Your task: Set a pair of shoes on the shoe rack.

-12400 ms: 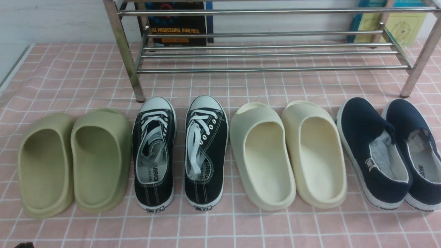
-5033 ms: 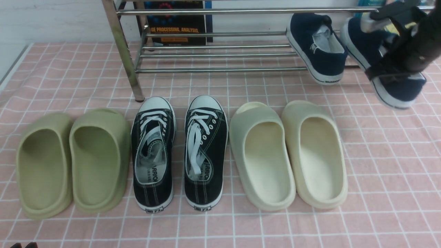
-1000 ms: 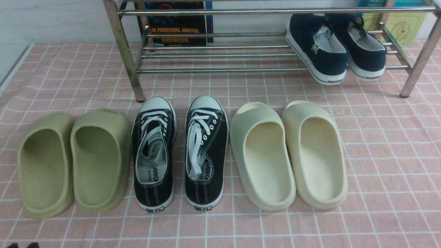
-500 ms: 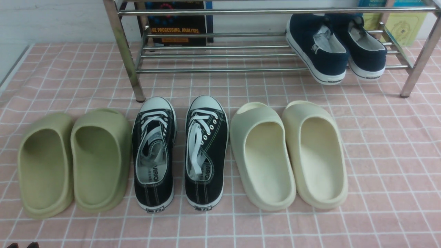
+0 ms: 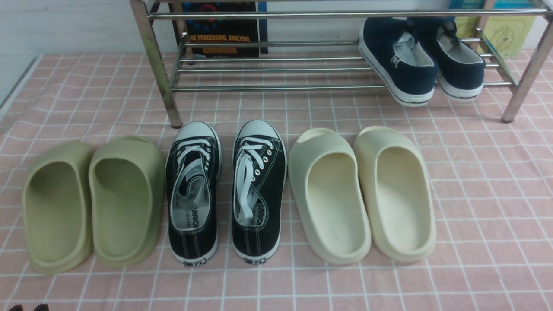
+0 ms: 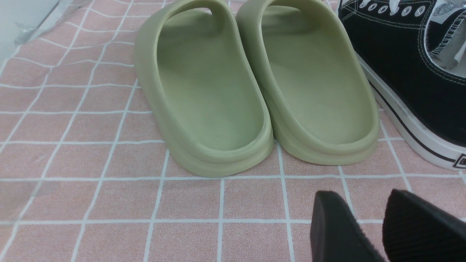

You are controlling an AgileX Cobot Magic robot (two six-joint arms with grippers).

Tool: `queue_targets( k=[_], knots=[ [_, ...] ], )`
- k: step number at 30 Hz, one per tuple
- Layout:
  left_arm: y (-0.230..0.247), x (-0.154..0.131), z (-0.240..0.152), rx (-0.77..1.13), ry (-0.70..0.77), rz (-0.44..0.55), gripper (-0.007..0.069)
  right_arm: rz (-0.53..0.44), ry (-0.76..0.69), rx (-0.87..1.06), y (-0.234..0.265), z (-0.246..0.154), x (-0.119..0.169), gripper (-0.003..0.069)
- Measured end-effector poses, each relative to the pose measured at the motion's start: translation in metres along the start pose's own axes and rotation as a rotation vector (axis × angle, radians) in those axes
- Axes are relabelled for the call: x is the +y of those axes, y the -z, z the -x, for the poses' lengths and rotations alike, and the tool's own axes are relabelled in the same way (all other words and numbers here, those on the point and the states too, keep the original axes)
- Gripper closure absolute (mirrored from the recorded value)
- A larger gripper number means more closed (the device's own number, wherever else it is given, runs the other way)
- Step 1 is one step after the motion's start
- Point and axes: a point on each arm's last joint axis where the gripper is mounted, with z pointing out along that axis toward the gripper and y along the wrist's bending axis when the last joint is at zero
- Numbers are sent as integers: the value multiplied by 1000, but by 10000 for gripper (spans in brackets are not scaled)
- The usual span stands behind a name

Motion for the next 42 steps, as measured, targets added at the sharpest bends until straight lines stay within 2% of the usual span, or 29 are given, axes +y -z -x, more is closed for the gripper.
queue_targets(
  k=[4, 6, 8, 10, 42],
  knots=[
    [0, 0, 0, 0, 0, 0, 388, 2, -4, 1, 0, 0, 0, 596],
    [0, 0, 0, 0, 0, 0, 388, 3, -6, 1, 0, 0, 0, 615],
    [0, 0, 0, 0, 0, 0, 388, 4, -9, 2, 0, 0, 0, 671],
    [0, 0, 0, 0, 0, 0, 388, 4, -11, 3, 0, 0, 0, 678],
    [0, 0, 0, 0, 0, 0, 388, 7, -15, 6, 0, 0, 1, 664]
  ],
)
